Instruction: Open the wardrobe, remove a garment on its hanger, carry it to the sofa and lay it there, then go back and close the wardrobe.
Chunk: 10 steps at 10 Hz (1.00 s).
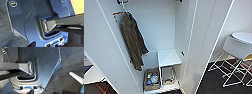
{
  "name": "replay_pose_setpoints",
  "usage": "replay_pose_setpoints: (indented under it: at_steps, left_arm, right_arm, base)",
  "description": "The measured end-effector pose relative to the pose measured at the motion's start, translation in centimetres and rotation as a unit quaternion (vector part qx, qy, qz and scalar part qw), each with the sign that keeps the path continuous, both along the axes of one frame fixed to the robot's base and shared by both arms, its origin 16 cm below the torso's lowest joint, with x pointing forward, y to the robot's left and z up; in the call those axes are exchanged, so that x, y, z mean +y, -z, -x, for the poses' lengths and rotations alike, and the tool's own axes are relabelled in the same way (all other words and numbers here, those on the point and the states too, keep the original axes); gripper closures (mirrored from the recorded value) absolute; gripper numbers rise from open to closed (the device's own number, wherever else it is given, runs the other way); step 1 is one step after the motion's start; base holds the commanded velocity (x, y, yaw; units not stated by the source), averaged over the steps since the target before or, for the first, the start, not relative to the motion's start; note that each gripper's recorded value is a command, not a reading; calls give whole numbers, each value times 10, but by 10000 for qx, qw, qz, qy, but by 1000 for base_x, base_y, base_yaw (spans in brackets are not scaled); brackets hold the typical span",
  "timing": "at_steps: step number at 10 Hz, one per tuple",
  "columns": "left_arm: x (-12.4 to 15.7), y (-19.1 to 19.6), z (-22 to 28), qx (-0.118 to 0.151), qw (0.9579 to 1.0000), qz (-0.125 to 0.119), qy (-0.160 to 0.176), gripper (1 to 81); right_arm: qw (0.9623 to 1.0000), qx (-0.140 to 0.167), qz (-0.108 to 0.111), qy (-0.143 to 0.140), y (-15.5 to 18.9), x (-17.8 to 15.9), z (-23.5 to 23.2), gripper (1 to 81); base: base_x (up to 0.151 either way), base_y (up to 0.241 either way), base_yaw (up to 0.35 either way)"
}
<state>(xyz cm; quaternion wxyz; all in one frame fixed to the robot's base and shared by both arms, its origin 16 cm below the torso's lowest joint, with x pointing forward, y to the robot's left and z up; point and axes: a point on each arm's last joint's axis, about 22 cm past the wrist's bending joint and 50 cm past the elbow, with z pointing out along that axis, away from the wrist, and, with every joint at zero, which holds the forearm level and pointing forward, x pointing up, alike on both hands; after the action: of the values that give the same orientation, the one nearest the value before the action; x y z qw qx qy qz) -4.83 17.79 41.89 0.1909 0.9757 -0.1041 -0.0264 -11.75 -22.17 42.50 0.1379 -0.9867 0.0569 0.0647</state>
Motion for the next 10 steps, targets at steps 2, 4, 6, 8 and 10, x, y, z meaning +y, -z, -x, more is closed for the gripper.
replay_pose_setpoints:
  at_steps: [2, 4, 6, 8, 10]
  left_arm:
    - [-5, -1, 5, 25, 10000, 30, 4, 10]
    - [-5, 0, 0, -3, 10000, 32, 8, 10]
    - [-5, -1, 2, 10, 10000, 37, 10, 10]
    - [-5, 0, -1, -7, 10000, 35, 10, 10]
    - [-4, -1, 0, -1, 10000, 35, 10, 10]
  right_arm:
    - [10000, -34, -12, 7, 1, 2, -5, 10]
    - [10000, -11, -13, 5, 0, 2, -2, 10]
    - [10000, -23, -10, 2, 1, 2, -3, 10]
    - [10000, -5, -10, 1, 0, 2, -1, 10]
    - [10000, -5, -11, -1, 0, 2, -1, 10]
  base:
    - [0, 0, 214]
    - [0, 0, 112]
    - [0, 0, 0]
    - [0, 0, 0]
    - [0, 0, 0]
